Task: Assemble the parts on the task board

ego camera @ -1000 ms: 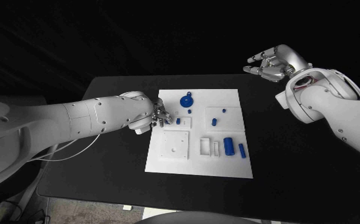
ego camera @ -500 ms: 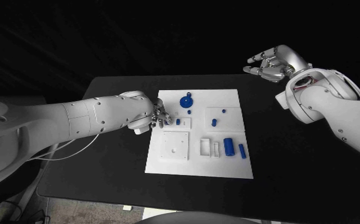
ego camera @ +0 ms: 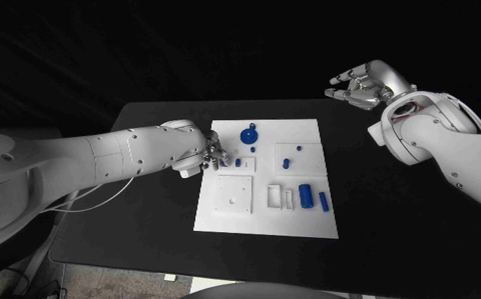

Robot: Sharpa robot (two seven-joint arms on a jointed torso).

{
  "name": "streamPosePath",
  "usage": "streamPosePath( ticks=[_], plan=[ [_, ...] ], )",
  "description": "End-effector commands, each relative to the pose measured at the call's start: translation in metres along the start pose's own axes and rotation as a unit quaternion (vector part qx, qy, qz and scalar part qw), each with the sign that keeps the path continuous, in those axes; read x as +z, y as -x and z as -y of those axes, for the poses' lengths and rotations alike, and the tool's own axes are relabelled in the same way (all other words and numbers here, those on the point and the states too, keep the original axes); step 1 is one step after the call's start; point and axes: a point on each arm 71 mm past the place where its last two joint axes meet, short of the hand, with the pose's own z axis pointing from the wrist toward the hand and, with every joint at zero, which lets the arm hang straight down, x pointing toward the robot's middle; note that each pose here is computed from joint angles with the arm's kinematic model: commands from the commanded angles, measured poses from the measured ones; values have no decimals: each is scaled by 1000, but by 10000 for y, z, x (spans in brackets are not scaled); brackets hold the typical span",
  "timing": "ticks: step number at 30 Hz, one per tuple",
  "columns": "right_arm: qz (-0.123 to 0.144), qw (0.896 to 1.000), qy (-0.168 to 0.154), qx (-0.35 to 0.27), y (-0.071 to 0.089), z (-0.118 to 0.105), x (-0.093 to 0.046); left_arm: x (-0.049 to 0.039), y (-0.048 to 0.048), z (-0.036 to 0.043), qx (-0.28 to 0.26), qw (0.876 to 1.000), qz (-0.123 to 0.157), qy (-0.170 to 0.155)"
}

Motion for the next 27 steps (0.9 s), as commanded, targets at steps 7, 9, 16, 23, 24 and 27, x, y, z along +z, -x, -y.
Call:
streamPosePath(
  ticks=[7,9,16,23,24,27],
  plan=[
    [-6,1000,2,-1,-12,-5,0,42,-67,19,15,1000,-24,11],
    [-6,1000,2,-1,-11,-4,-1,46,-74,30,17,999,-28,12],
    [-6,1000,1,-1,-9,-1,-2,59,-108,58,29,998,-50,15],
    [-7,1000,1,-2,-9,2,-2,66,-123,60,37,997,-63,17],
    [-7,1000,1,-2,-10,1,-2,68,-121,59,37,997,-64,18],
    [-7,1000,1,-2,-10,1,-2,74,-114,53,38,997,-65,19]
  ],
)
